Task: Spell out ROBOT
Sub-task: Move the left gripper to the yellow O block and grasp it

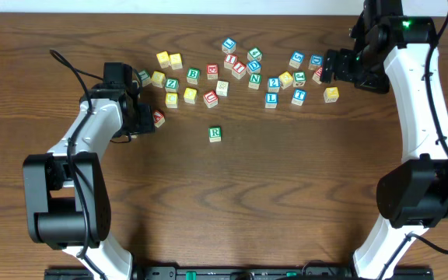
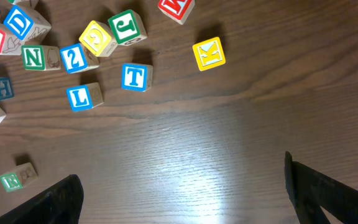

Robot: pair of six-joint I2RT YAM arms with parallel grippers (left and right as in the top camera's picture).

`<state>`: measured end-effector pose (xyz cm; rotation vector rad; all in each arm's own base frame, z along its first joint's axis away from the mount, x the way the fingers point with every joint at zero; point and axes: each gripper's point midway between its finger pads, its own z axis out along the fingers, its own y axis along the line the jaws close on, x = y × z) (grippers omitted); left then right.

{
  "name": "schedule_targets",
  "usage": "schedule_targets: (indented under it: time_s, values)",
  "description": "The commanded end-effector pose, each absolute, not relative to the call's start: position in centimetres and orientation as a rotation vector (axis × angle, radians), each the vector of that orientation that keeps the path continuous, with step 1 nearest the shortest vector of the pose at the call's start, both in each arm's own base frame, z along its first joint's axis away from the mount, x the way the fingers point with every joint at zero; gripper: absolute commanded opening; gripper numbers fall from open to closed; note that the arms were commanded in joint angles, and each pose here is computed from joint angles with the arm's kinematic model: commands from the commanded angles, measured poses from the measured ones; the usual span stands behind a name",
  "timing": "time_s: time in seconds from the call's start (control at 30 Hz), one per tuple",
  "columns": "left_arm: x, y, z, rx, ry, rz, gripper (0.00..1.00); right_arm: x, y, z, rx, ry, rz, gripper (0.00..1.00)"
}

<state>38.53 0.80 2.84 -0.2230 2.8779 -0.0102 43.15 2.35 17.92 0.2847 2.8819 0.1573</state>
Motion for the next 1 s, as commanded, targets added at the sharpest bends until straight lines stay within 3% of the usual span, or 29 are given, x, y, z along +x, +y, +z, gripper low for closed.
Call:
schedule_targets:
  time_s: [0.0,0.23,0.97]
  values:
    - [38.1,0.8,2.1,-0.209,2.904,-0.015,0.63,43.3,2.4,18.3,0.279,2.871,0.149,0.99]
    - [39.2,0.8,6.4,-0.158,2.808,-0.014,0.63,43.5,2.4,18.3,0.278,2.864,0.15,0.99]
    - [38.9,2.4,1.8,-0.129,2.897,0.059,0.63,43.6,2.4,18.4,0.277,2.861,0.151,0.99]
